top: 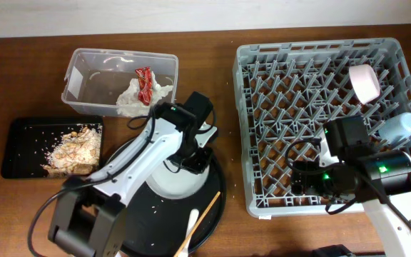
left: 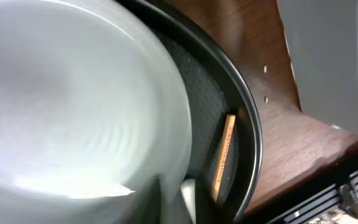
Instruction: Sort waste into correct bins and load items into the dishwasher rack
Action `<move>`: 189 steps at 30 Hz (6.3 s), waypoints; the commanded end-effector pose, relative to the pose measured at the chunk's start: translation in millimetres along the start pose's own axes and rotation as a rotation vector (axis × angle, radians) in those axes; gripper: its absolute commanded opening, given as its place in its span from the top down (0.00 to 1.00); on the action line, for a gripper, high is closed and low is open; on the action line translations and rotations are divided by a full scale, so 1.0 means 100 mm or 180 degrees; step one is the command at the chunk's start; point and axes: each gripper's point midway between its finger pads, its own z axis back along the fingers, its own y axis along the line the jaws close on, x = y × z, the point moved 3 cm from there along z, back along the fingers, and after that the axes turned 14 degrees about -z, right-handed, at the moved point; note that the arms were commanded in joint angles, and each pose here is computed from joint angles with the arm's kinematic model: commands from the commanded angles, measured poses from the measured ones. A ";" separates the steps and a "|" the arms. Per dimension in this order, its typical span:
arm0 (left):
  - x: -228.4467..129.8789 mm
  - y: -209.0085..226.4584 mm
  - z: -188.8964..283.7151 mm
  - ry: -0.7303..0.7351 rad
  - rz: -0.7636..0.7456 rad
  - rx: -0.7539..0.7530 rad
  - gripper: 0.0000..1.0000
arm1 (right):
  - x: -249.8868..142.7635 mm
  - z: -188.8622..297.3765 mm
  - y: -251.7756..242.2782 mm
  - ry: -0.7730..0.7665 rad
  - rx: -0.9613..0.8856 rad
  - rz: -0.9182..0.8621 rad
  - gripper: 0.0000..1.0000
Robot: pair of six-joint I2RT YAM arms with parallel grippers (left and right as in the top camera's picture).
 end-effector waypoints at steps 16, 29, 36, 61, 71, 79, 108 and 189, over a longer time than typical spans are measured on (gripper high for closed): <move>-1.38 1.57 1.19 -0.0344 0.2288 0.0612 0.41 | -0.41 -0.55 2.01 0.0688 0.0594 0.1702 0.04; -1.37 1.59 1.19 -0.0373 0.2293 0.0624 0.39 | -0.39 -2.25 2.21 0.1091 -0.0113 0.0934 0.74; -1.37 1.59 1.19 -0.0373 0.2292 0.0626 0.39 | 0.44 -1.11 2.32 -0.0174 -0.0072 0.0861 0.96; -1.33 1.59 1.19 -0.0428 0.2282 0.0596 0.39 | 2.31 -0.53 0.57 -0.1960 -0.2251 -0.0313 0.95; -1.33 1.60 1.19 -0.0436 0.2281 0.0600 0.39 | 1.96 -0.07 0.85 -0.1989 -0.1644 -0.0376 0.36; -1.32 1.60 1.19 -0.0459 0.2275 0.0586 0.39 | 2.66 -0.20 -0.38 -0.1008 -0.0174 -0.0850 0.96; -1.93 1.09 0.05 0.0543 0.3163 -0.0055 0.20 | 0.65 -0.06 -0.58 0.0304 -0.0363 -0.0831 0.67; -1.61 1.82 0.71 -0.0342 0.3010 0.1004 0.16 | -0.82 -1.03 1.94 0.0851 -0.0367 0.0319 0.45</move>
